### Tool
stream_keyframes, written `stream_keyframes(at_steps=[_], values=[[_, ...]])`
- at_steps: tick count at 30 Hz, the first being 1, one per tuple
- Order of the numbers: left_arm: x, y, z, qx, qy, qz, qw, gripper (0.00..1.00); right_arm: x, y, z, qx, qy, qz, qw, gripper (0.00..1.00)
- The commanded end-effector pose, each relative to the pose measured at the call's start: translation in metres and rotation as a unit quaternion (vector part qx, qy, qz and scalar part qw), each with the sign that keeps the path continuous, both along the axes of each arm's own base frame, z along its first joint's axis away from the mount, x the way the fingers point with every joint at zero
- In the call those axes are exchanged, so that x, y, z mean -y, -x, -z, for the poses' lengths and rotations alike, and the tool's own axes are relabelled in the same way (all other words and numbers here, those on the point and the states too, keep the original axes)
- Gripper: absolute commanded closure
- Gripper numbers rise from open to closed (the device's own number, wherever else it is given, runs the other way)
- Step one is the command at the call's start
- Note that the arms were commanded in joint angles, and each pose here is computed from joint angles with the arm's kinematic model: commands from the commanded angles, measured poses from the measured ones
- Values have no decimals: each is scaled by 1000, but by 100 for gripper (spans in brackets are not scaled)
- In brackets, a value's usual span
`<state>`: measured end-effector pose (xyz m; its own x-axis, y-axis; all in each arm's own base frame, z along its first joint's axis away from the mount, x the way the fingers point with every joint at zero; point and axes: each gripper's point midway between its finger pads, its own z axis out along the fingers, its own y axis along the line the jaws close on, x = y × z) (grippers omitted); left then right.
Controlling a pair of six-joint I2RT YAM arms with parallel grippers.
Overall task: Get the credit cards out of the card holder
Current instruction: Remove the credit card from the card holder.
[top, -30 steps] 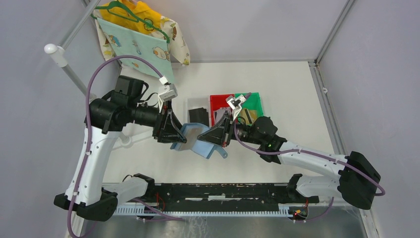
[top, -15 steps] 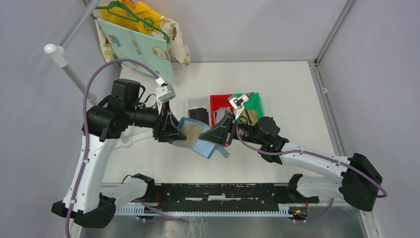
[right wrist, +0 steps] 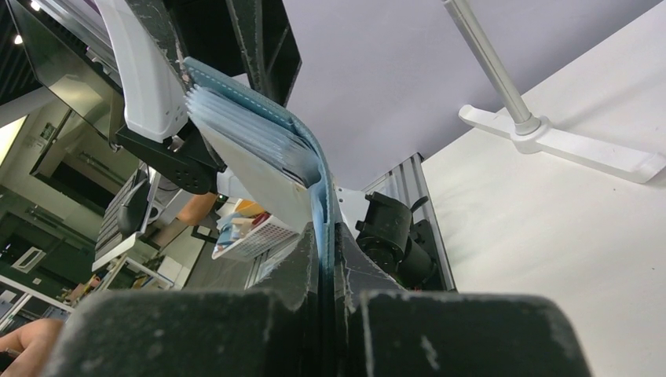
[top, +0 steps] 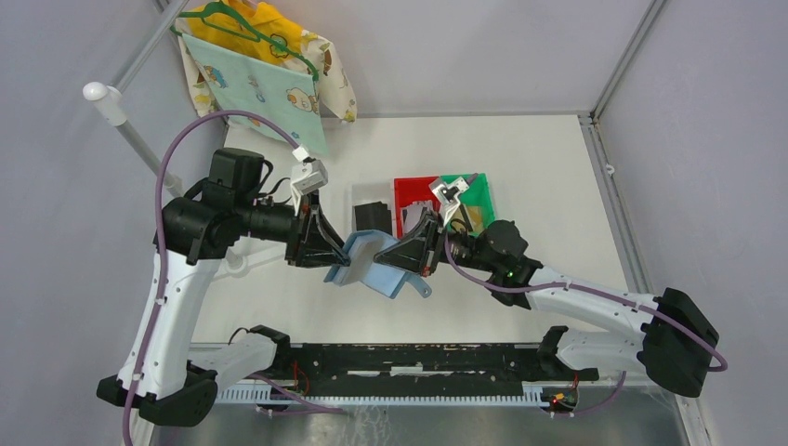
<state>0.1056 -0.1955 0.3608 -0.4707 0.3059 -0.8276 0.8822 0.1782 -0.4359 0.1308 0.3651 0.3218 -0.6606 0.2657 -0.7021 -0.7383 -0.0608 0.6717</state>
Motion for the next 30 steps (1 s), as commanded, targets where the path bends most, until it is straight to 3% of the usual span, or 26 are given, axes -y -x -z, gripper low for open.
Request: stream_keyframes(at_steps=[1, 6, 10, 15, 20, 24, 30], values=[[3, 10, -17, 21, 28, 33, 999, 62, 10, 10, -33, 43, -55, -4, 998, 100], [3, -4, -10, 18, 11, 1, 1000, 65, 10, 12, -37, 48, -59, -10, 997, 100], [0, -26, -1, 29, -11, -54, 998, 57, 10, 14, -40, 50, -63, -14, 997, 100], [4, -2, -2, 13, 21, -3, 1000, 45, 8, 9, -39, 38, -54, -3, 998, 100], [7, 15, -6, -10, 54, 42, 998, 39, 0, -16, -30, 13, 9, 69, 998, 100], [6, 12, 1, 4, 43, 37, 998, 36, -4, -32, -30, 12, 64, 131, 989, 100], [2, 4, 14, 37, 26, 12, 999, 35, -7, -30, -37, 8, 55, 138, 989, 100]])
